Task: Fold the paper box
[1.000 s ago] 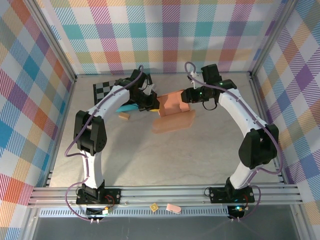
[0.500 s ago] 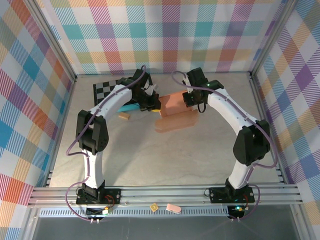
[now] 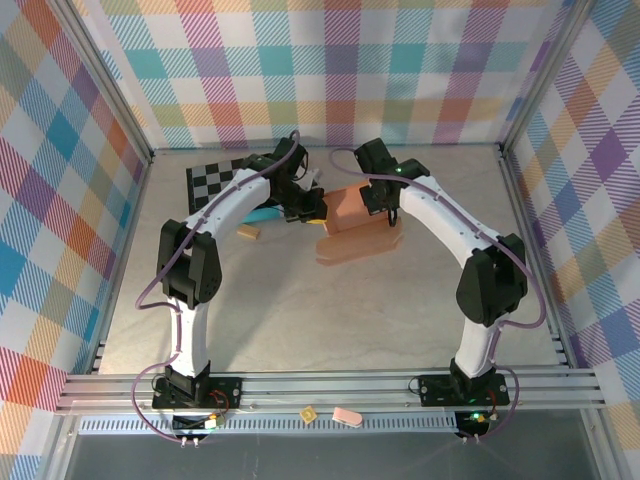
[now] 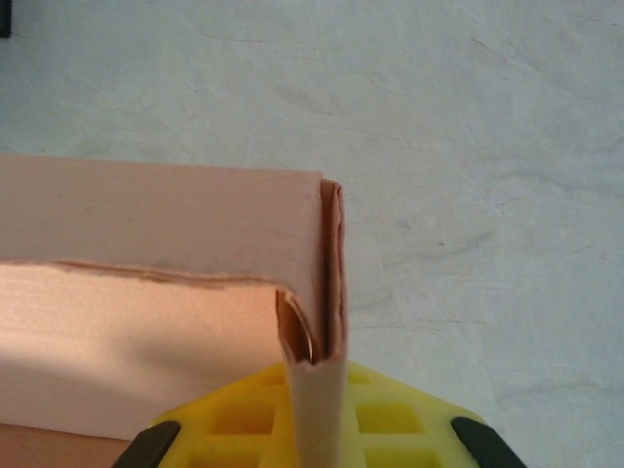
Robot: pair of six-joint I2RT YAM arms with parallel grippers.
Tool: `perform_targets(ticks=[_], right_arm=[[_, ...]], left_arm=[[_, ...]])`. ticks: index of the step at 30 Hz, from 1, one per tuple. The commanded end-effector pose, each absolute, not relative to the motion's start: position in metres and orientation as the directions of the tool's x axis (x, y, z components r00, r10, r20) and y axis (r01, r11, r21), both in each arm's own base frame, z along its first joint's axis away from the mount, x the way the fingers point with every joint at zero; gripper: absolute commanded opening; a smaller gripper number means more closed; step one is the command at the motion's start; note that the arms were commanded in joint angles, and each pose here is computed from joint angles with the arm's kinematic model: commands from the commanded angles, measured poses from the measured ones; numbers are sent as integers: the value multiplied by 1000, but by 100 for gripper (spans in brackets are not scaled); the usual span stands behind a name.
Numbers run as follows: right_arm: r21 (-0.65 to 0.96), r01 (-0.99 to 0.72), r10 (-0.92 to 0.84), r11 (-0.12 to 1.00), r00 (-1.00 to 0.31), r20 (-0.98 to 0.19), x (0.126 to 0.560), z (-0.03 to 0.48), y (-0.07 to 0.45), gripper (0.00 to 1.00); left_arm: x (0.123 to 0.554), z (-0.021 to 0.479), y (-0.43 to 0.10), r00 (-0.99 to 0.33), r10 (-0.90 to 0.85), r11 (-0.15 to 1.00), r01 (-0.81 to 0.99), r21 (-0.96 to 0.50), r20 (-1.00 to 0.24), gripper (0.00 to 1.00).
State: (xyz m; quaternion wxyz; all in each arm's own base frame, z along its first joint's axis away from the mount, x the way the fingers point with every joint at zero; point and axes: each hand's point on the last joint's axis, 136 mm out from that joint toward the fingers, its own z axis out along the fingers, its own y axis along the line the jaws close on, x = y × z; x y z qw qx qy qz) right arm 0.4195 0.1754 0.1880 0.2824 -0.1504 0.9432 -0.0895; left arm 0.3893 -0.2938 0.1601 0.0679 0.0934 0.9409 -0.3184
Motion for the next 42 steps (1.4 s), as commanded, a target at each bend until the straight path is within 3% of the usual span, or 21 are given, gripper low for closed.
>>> perform_targets(ticks=[1,6,14,27,34,42], right_arm=[[-300,-216,-344,929,-800,-492,422,187,171,10],[-355,-195,-358,914,-798,-484,424,188,164,0],[-440,-175,-392,881,-791,-469,424,188,160,0],[-376,-194,-369,906,-797,-478,419,191,170,0],[-297,-216,-326,930,-858,-397,396,155,174,0],[-226,-188,-256,956,-911,-325,370,115,173,0]], left_arm=[[385,175,-308,-964,164,746,260,-613,-210,0],[385,175,-307,-963,166,747,262,-611,-211,0],[386,176,-308,-963,163,745,262,-613,-213,0],[392,174,-309,-970,111,757,222,-614,-215,0],[393,148,-311,-979,48,799,156,-581,-197,0],[384,104,-312,-987,-4,831,87,-549,-163,6]])
